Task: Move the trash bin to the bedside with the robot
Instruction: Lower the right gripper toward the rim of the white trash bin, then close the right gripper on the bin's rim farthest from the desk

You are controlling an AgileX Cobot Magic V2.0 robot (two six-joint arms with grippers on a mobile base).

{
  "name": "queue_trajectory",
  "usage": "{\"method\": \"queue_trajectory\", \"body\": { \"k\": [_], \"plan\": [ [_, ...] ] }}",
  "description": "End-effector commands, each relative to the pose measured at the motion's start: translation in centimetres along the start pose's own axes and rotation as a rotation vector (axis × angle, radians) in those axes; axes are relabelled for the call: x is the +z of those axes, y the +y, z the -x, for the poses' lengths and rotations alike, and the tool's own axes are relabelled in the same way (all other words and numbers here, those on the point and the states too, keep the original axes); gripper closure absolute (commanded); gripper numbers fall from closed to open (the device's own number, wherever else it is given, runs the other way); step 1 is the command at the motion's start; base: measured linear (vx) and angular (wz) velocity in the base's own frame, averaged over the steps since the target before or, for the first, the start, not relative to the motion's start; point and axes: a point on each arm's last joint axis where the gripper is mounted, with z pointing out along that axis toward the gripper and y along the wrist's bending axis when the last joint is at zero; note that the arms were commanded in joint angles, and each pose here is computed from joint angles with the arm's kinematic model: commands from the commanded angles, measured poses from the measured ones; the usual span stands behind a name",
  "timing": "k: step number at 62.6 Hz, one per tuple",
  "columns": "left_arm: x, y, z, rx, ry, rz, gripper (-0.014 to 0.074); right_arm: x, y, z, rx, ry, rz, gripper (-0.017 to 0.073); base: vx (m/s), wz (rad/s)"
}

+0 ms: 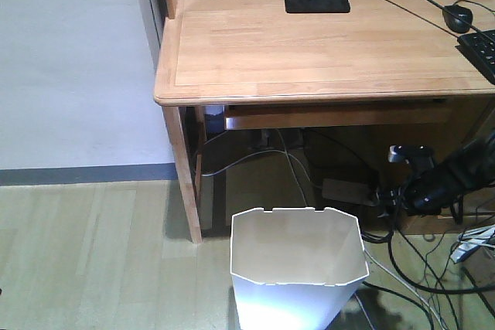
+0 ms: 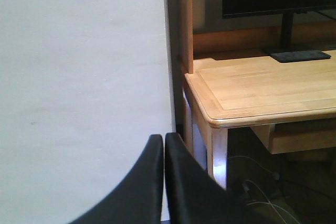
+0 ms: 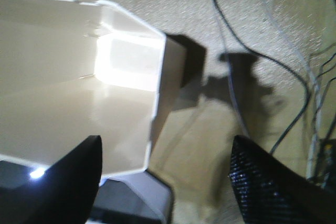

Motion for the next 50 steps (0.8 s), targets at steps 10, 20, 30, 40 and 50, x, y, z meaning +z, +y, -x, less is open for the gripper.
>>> {"method": "queue_trajectory", "body": {
  "k": [10,20,30,40,50],
  "plan": [
    [-0.2,-0.1,1.5,-0.006,-0.102,-0.004,0.0600,3.9,2.2,1.4,-0.187,-0.010,0.004,0.0073,0.00,0.00],
    [-0.2,-0.1,1.5,-0.006,-0.102,-0.004,0.0600,7.3,2.7,1.3,-0.166,0.017,0.019,0.0047,0.00,0.00],
    [-0.2,-0.1,1.5,-0.006,-0.102,-0.004,0.0600,9.6,2.1,1.0,-0.119,0.029,0.020,0.0007,0.00,0.00],
    [-0.2,-0.1,1.5,-0.006,-0.102,-0.004,0.0600,11.5,1.8,0.9,-0.119,0.034,0.017,0.0000,0.00,0.00],
    [-0.2,-0.1,1.5,-0.006,-0.102,-0.004,0.0600,13.6,1.4,0.8,-0.100,0.032,0.014,0.0006,0.00,0.00]
  ]
}}
